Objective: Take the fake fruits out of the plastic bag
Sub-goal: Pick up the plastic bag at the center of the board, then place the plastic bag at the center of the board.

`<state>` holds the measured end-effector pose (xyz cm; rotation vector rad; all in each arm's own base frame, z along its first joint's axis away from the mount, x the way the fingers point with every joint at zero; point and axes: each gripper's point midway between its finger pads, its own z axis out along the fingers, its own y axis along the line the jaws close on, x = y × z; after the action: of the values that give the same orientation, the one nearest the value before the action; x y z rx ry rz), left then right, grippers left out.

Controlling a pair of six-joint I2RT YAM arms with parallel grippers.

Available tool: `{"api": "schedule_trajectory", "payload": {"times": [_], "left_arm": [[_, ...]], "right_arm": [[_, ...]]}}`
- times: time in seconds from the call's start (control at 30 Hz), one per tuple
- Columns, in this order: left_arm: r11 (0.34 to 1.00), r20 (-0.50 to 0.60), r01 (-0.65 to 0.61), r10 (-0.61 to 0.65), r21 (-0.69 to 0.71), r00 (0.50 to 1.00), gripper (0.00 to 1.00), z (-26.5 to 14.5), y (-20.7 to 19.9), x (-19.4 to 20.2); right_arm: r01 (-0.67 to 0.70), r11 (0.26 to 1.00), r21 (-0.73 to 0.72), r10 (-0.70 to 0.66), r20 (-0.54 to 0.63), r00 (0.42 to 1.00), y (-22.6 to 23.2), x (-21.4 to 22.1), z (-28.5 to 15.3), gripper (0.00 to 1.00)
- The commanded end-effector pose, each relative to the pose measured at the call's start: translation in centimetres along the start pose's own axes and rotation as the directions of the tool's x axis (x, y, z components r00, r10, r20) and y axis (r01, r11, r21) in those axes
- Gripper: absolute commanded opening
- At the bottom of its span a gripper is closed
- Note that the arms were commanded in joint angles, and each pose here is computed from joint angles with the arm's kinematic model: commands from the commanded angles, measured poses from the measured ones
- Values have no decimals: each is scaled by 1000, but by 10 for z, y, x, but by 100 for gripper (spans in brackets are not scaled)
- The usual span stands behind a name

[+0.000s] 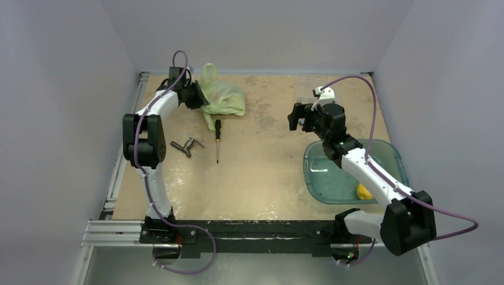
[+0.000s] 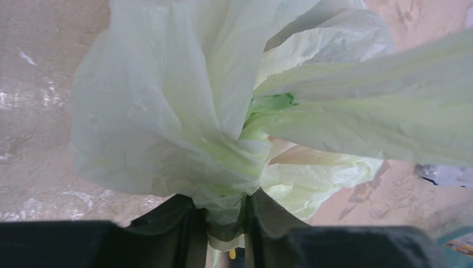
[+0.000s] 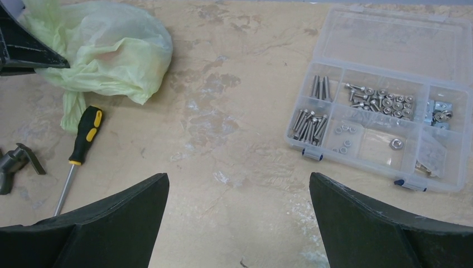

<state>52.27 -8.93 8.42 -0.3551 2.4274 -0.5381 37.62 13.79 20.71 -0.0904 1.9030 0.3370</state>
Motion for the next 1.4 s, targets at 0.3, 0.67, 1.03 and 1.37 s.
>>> {"api": "schedule_trajectory", "payload": {"times": [0.3,0.67,1.03,1.37], "left_arm": [[939,138,-121,80,322,987,0,-57,-96,-41],[886,92,-160,133,435,987,0,-106,-163,14],[882,-63,-190,239,432,969,0,-148,-177,132],[802,-121,-335,446,495,887,0,-177,-169,185]], "right_arm": [[21,999,-49,-21,-2,1000,10,-7,11,99],[-1,1000,29,2,-49,999,-1,5,24,99],[15,998,68,-8,-90,996,40,52,3,99],[37,998,-58,-43,-105,994,95,79,-38,99]]}}
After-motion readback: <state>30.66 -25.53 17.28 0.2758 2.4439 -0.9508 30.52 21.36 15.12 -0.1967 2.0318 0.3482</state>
